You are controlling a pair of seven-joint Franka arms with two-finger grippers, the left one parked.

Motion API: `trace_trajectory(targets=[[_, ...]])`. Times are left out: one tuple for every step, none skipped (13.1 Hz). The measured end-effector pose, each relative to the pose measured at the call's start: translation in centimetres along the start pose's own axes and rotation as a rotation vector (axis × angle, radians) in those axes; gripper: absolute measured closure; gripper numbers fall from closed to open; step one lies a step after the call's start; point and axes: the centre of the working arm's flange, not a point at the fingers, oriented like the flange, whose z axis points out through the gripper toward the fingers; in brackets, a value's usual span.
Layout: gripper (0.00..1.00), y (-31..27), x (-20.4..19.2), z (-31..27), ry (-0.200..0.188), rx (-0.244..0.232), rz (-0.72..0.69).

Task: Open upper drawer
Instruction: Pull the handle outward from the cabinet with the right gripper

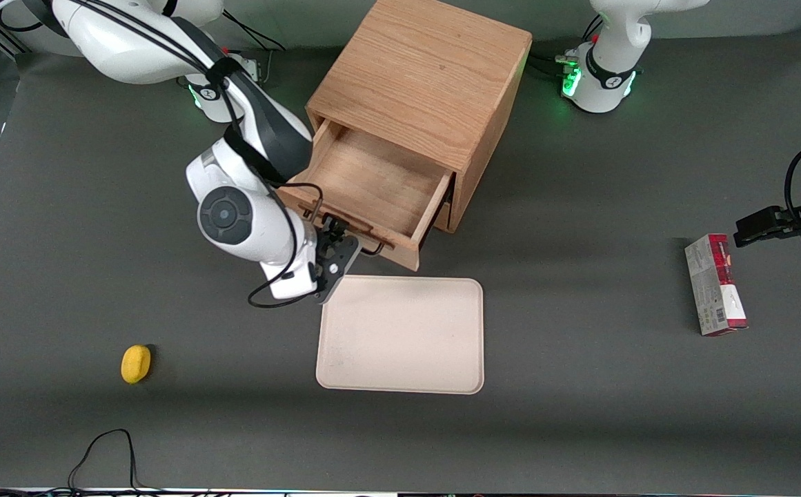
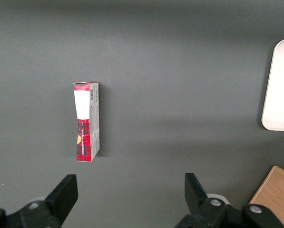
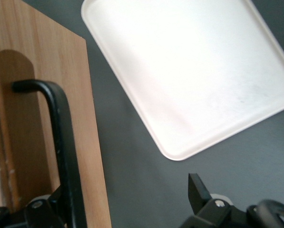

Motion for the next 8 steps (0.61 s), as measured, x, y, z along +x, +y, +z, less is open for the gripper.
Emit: trace_trajectory(targets=[[0.00, 0.6, -0.1, -0.7, 0.008, -0.006, 0.006], [0.00, 1.2, -0.1, -1.2, 0.015, -0.014, 0.015], [0.00, 1.9, -0.3, -1.4, 0.020, -0.021, 0.026], [0.00, 2.6, -0.3, -1.6, 0.024, -0.024, 0.035], [0.00, 3.2, -0.3, -1.6, 0.028, -0.026, 0.042], [0.00, 3.7, -0.3, -1.7, 0.032, -0.029, 0.049], [0.00, 4.4, -0.4, -1.8, 0.037, -0.034, 0.057], [0.00, 5.1, -0.5, -2.0, 0.040, -0.040, 0.055]])
